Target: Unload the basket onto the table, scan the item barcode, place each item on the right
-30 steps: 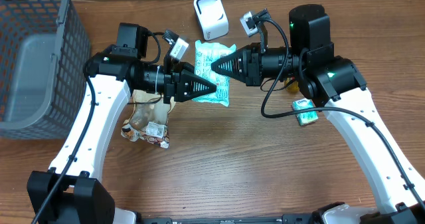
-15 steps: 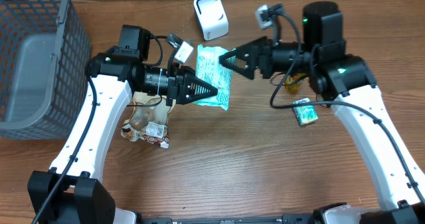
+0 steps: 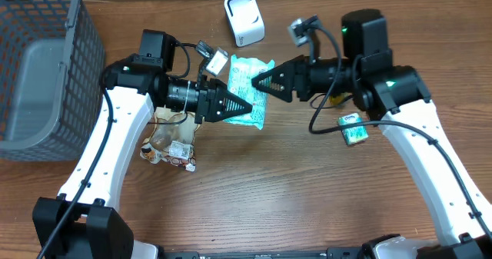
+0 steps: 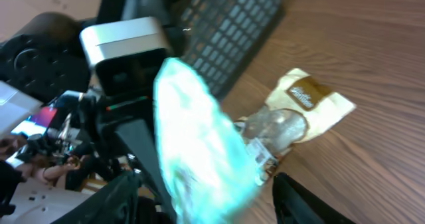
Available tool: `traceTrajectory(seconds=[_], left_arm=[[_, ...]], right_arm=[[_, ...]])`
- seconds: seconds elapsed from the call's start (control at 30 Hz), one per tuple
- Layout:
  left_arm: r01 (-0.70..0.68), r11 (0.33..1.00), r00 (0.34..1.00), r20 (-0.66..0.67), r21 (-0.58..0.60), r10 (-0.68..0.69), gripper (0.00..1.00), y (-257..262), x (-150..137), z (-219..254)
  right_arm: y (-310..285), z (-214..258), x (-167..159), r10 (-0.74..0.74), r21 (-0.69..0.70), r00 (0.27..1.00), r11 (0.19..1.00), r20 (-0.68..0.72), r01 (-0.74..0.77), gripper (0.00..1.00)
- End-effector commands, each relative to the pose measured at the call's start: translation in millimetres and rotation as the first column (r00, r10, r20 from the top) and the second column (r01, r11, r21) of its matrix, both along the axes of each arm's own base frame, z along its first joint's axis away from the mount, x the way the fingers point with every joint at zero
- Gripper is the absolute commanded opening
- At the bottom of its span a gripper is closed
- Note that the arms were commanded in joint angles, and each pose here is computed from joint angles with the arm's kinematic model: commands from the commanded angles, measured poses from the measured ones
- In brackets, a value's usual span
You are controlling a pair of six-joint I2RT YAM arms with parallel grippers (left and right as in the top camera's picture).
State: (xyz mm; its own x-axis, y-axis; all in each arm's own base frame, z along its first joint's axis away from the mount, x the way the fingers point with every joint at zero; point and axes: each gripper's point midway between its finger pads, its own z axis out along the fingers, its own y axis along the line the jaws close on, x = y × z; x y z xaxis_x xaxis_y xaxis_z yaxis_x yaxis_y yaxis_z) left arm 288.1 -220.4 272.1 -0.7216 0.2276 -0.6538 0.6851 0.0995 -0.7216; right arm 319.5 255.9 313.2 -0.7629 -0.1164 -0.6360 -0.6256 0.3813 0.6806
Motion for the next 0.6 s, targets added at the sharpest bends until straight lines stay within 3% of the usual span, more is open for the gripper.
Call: traceTrajectory(seconds=[0.0, 0.17, 0.33, 0.47, 0.57], left_arm=[[0.013, 1.000, 1.000, 0.003, -0.017, -0.013, 0.04, -3, -3, 6], [0.016, 1.000, 1.000, -0.001, -0.024, -0.016, 0.04, -4, -3, 7], [0.026, 0.998, 1.000, -0.001, -0.057, -0.026, 0.04, -4, -5, 13], [0.028, 0.998, 1.000, 0.001, -0.065, -0.028, 0.04, -5, -5, 14], [0.034, 0.996, 0.999, -0.002, -0.082, -0.035, 0.04, -5, -6, 17]], right_arm=[[7, 15, -9, 0.031, 0.018, 0.998, 0.999, 0.059, -0.032, 0.60], [4, 9, -1, -0.015, -0.020, 0.998, 1.000, 0.067, 0.016, 0.49], [3, 5, 2, -0.032, -0.036, 0.997, 0.999, 0.065, 0.035, 0.47], [3, 4, 2, -0.032, -0.038, 0.998, 0.999, 0.061, 0.034, 0.28], [3, 5, 2, -0.032, -0.036, 0.997, 0.999, 0.067, 0.034, 0.04]])
